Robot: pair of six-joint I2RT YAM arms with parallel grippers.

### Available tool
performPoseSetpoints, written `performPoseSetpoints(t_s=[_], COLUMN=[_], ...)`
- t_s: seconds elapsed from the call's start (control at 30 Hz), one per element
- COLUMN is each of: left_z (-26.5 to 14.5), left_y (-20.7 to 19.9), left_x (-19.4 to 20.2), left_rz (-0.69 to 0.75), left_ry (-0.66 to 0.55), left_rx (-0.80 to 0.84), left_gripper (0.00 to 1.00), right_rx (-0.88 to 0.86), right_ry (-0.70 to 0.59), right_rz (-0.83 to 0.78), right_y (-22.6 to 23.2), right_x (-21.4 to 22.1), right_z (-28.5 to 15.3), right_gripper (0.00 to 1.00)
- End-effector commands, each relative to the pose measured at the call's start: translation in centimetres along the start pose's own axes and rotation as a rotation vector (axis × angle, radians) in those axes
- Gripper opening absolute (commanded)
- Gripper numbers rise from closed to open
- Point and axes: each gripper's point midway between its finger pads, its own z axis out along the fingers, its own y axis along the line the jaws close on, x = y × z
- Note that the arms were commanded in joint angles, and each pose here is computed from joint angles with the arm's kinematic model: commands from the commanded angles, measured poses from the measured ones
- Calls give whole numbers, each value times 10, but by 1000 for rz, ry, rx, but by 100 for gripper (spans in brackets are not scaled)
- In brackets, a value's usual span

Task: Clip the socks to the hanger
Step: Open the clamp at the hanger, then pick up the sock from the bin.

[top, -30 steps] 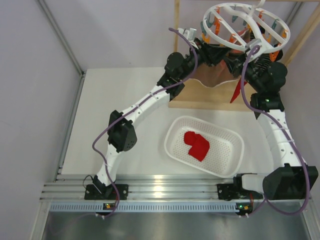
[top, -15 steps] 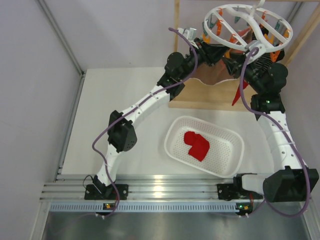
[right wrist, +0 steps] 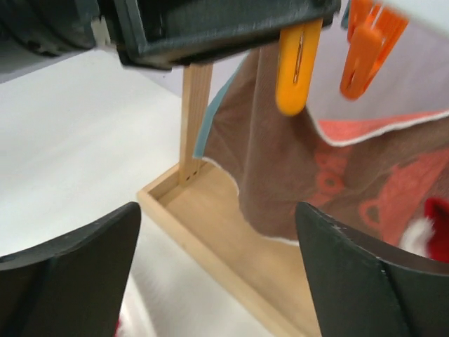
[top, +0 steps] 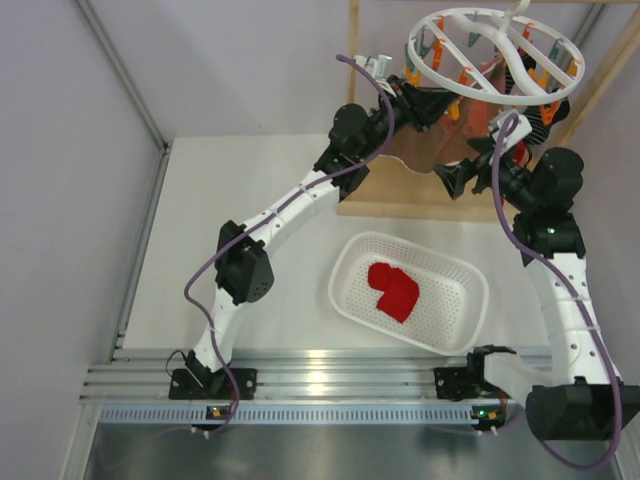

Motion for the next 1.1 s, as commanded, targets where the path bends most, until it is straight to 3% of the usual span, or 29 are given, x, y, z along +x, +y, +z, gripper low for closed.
performPoseSetpoints(t_s=[0.0, 0.07, 0.1, 0.2, 0.27, 0.4, 0.47, 0.63, 0.97, 1.07], left_z=[5, 4, 4, 4, 4, 4, 4, 4, 4, 4], left_y=[-25, -25, -25, -25, -24, -24, -24, -24, -24, -23], left_x=[-30, -29, -28, -30, -30, -30, -29, -28, -30, -26], left_rz=[7, 7, 6, 9, 10, 12, 12, 12, 14, 7], left_ry=[-72, -70, -68, -71, -72, -72, -69, -68, -68, -58], left_rx=[60, 60, 59, 57, 53, 53, 54, 54, 50, 49], left_gripper=[0, 0, 0, 0, 0, 0, 0, 0, 0, 0], right_rx=[-91, -195, -223, -324, -417, -521, -522, -590, -947, -1059], right_ry=[98, 151, 173, 229, 325, 555, 631, 627, 652, 650], right_rz=[85, 106, 110, 55, 89, 86, 54, -156, -437, -508], right_y=[22, 43, 49, 64, 81, 106, 114, 129, 191, 197], right_x=[27, 44, 54, 76, 102, 166, 191, 212, 252, 262], right_z=[-21, -29, -32, -40, -48, -57, -60, -60, -89, -98], right_gripper=[93, 85, 77, 68, 57, 49, 47, 47, 42, 47])
